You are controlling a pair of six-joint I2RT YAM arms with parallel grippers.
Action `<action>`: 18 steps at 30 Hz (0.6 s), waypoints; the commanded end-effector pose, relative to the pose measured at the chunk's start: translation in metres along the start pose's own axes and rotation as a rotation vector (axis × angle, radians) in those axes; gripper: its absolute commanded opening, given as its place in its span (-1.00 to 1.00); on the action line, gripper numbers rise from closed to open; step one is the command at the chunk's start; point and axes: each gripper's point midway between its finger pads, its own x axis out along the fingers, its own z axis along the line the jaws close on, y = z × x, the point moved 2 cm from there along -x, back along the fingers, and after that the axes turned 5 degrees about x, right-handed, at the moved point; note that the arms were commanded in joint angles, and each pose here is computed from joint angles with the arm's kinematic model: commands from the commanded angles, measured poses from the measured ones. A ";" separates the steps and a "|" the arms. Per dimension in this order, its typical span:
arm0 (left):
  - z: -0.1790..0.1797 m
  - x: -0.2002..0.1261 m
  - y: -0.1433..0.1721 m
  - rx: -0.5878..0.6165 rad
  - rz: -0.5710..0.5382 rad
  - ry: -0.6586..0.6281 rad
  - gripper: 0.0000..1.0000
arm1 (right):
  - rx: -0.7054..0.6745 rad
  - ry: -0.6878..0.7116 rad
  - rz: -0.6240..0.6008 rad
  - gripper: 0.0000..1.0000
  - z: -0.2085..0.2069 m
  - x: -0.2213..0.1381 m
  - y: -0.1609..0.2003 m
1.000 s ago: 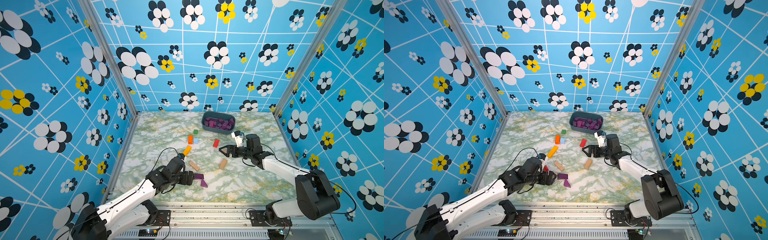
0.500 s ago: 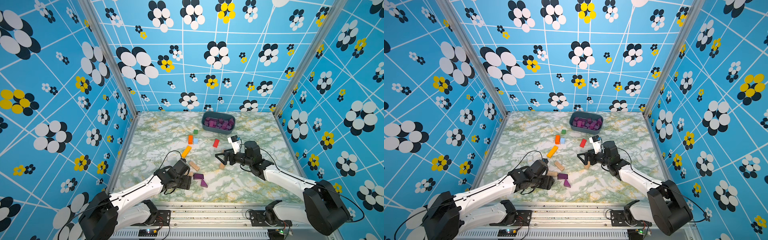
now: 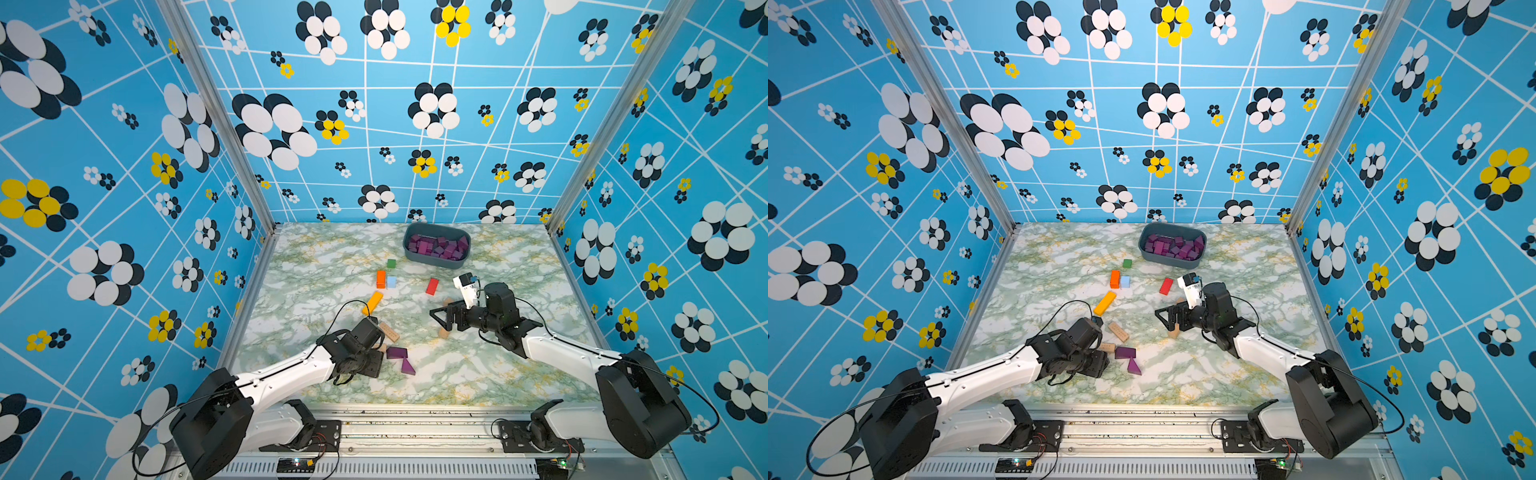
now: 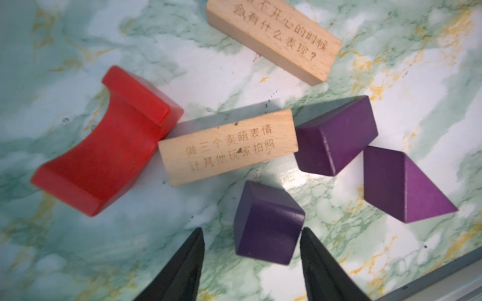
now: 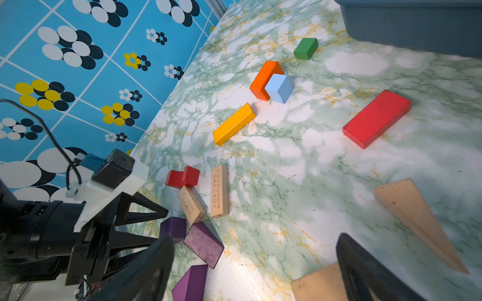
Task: Pick purple bricks into the storage bin
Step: Pick up the building block from the center of the board.
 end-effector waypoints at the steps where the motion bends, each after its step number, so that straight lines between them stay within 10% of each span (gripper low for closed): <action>1: -0.008 0.001 -0.011 0.041 -0.013 0.017 0.18 | 0.000 0.017 -0.012 0.98 -0.002 0.002 -0.006; 18: -0.014 0.014 -0.012 0.086 0.040 0.028 -0.17 | 0.020 0.079 0.004 0.98 -0.013 0.004 -0.003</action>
